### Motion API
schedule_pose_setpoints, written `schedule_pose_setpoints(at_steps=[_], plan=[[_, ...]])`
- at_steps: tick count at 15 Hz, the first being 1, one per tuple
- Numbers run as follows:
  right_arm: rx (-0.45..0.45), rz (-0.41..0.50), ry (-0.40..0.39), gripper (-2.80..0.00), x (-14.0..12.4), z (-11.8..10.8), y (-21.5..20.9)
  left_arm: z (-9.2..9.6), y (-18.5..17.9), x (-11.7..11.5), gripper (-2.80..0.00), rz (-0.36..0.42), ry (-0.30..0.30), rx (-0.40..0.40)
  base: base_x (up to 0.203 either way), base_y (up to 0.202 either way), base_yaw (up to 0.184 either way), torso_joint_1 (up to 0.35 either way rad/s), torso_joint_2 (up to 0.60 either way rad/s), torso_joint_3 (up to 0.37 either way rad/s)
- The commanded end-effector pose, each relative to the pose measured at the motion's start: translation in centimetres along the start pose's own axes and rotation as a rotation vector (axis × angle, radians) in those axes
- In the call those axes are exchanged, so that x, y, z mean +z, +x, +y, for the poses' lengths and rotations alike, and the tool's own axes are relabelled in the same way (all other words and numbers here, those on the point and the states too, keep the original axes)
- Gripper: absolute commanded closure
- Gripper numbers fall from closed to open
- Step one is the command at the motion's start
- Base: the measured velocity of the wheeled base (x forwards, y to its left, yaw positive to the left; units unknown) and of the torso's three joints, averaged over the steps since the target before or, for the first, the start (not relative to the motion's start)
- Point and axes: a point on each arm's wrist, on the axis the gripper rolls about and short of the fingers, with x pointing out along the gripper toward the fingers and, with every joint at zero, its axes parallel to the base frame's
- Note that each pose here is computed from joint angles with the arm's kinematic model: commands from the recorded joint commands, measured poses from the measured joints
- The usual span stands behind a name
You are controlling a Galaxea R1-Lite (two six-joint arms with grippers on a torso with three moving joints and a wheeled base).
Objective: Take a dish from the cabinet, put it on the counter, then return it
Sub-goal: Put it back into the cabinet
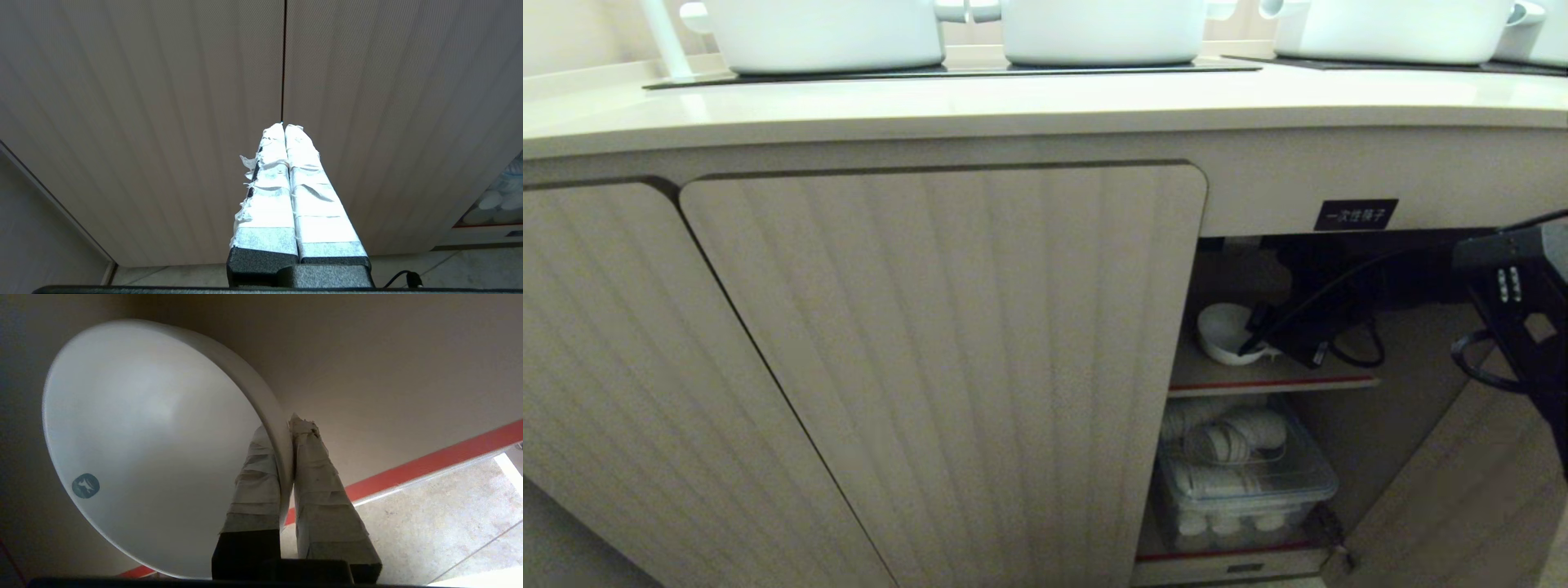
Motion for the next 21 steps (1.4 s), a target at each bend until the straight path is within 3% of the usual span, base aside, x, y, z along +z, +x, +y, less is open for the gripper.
schedule_pose_setpoints(at_steps=[1, 21], plan=[[-0.002, 0.001, 0.003, 0.0, -0.03, -0.01, 0.24, 0.0, 0.0, 0.0, 0.0, 0.0, 0.0, 0.0, 0.0, 0.0, 0.0, 0.0, 0.0, 0.0], [-0.014, -0.02, 0.005, 0.0, 0.26, 0.13, 0.76, 0.0, 0.0, 0.0, 0.0, 0.0, 0.0, 0.001, 0.0, 0.0, 0.0, 0.0, 0.0, 0.0]])
